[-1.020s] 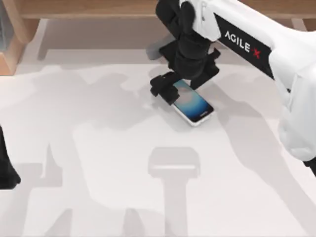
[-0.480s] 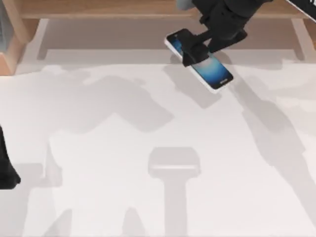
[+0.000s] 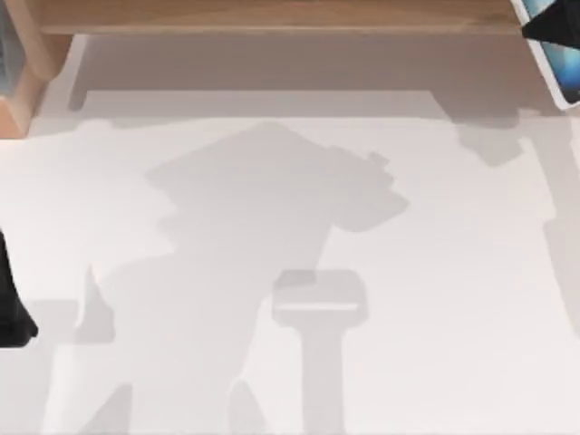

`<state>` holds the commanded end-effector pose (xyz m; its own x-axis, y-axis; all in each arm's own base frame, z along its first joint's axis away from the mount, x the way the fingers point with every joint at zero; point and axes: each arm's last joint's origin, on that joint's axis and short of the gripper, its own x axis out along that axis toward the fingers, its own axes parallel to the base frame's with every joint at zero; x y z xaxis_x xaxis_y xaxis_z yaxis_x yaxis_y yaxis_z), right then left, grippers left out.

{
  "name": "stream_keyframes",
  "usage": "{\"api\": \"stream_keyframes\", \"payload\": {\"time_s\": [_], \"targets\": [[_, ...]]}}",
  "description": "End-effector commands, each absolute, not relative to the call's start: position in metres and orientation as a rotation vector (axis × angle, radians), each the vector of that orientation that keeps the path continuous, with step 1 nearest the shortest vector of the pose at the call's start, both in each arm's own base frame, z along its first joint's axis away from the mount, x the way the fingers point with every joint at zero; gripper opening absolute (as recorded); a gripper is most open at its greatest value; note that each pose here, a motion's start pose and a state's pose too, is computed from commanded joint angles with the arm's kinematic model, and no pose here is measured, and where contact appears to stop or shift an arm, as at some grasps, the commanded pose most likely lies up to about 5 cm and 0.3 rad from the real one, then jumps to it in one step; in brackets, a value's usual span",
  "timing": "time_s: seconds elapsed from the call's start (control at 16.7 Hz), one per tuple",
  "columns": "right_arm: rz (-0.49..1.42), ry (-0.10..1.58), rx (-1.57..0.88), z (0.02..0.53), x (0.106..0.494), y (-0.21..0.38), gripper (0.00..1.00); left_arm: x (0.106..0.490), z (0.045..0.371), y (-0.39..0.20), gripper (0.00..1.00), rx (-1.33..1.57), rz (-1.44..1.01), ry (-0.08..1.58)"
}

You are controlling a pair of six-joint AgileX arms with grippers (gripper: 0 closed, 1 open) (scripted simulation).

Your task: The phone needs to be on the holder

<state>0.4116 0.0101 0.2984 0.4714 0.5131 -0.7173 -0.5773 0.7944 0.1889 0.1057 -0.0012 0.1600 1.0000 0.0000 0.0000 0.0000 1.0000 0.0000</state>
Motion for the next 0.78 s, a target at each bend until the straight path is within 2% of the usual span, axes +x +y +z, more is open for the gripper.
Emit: {"api": "stream_keyframes", "payload": {"time_s": [0.42, 0.78], "targets": [[0.442, 0.517, -0.045, 0.295, 0.302, -0.142, 0.0, 0.106, 0.16, -0.001, 1.0, 0.0, 0.0, 0.0], [0.24, 0.375, -0.055, 0.251, 0.201, -0.196, 0.0, 0.106, 0.16, -0.001, 1.0, 0.0, 0.0, 0.0]]}}
